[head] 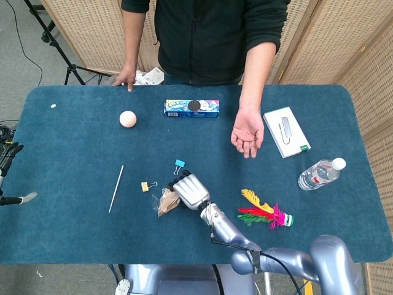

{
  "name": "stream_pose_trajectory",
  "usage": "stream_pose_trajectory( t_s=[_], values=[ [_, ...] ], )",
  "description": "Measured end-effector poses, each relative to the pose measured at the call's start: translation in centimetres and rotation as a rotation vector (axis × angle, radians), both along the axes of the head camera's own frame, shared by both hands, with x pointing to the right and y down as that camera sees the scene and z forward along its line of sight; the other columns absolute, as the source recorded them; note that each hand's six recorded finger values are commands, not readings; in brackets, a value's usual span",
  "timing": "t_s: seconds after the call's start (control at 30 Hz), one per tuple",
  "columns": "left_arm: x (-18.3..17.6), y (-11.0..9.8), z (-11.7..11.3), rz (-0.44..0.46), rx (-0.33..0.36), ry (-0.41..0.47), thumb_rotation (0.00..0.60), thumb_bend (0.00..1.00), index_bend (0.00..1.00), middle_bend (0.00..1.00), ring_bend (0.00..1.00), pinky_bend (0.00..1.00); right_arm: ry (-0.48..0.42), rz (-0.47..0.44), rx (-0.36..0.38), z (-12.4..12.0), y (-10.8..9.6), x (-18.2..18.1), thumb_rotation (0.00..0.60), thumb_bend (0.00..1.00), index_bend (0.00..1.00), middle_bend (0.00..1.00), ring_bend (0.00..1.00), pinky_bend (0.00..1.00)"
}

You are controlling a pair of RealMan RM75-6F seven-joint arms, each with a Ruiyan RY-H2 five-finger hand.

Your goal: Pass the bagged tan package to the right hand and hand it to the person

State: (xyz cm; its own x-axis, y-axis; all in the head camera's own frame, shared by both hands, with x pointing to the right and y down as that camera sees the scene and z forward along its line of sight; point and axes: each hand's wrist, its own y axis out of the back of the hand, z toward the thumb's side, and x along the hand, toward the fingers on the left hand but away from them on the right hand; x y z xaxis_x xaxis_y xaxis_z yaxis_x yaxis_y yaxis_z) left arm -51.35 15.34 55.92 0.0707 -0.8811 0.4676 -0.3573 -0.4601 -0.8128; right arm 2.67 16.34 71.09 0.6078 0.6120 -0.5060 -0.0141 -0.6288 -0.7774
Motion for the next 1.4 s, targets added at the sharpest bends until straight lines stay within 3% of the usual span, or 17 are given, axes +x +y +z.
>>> stream_pose_trajectory(
  t_s=[0.13,0.43,0.7,0.8,1.03,1.1,1.17,1.23,1.4],
  values=[
    [0.0,0.0,-0.2,0.001,0.009,-0.001,0.600,0.00,0.00,0.00,0.00,0.00,-0.061,0.009,0.034,-2.3,-0.3,0.6,0.600,0.63,0.53,0.58,0.44,0.24],
    [-0.4,-0.1,-1.9,-0.011,0.055,0.009,0.600,0.00,0.00,0.00,0.00,0.00,-0.178,0.076,0.199,-9.6,-3.4,4.4,0.600,0.65,0.55,0.59,0.46,0.25],
    [-0.6,0.2,-2.6,-0.016,0.049,0.005,0.600,0.00,0.00,0.00,0.00,0.00,-0.169,0.197,0.370,-15.0,-8.8,10.7,0.600,0.65,0.55,0.60,0.47,0.27],
    [-0.4,0.2,-2.5,-0.012,0.038,-0.001,0.600,0.00,0.00,0.00,0.00,0.00,-0.140,0.245,0.411,-15.7,-10.6,12.8,0.600,0.67,0.55,0.60,0.47,0.27],
    [-0.3,0.1,-2.3,-0.016,0.028,-0.005,0.600,0.00,0.00,0.00,0.00,0.00,-0.035,0.301,0.449,-14.0,-12.6,16.6,0.600,0.67,0.55,0.59,0.47,0.27],
    [-0.3,0.1,-2.3,-0.017,0.029,-0.006,0.600,0.00,0.00,0.00,0.00,0.00,-0.006,0.313,0.453,-13.3,-12.9,17.5,0.600,0.58,0.47,0.48,0.41,0.27],
    [-0.3,0.1,-2.3,-0.017,0.030,-0.009,0.600,0.00,0.00,0.00,0.00,0.00,0.041,0.319,0.451,-12.3,-13.1,18.6,0.600,0.36,0.17,0.18,0.17,0.23],
    [-0.3,0.1,-2.3,-0.017,0.027,-0.009,0.600,0.00,0.00,0.00,0.00,0.00,0.081,0.331,0.437,-11.6,-13.2,19.4,0.600,0.26,0.01,0.02,0.02,0.16],
    [-0.3,0.1,-2.3,-0.017,0.027,-0.008,0.600,0.00,0.00,0.00,0.00,0.00,0.170,0.380,0.405,-11.0,-13.4,21.2,0.600,0.26,0.00,0.00,0.00,0.11]
  ],
)
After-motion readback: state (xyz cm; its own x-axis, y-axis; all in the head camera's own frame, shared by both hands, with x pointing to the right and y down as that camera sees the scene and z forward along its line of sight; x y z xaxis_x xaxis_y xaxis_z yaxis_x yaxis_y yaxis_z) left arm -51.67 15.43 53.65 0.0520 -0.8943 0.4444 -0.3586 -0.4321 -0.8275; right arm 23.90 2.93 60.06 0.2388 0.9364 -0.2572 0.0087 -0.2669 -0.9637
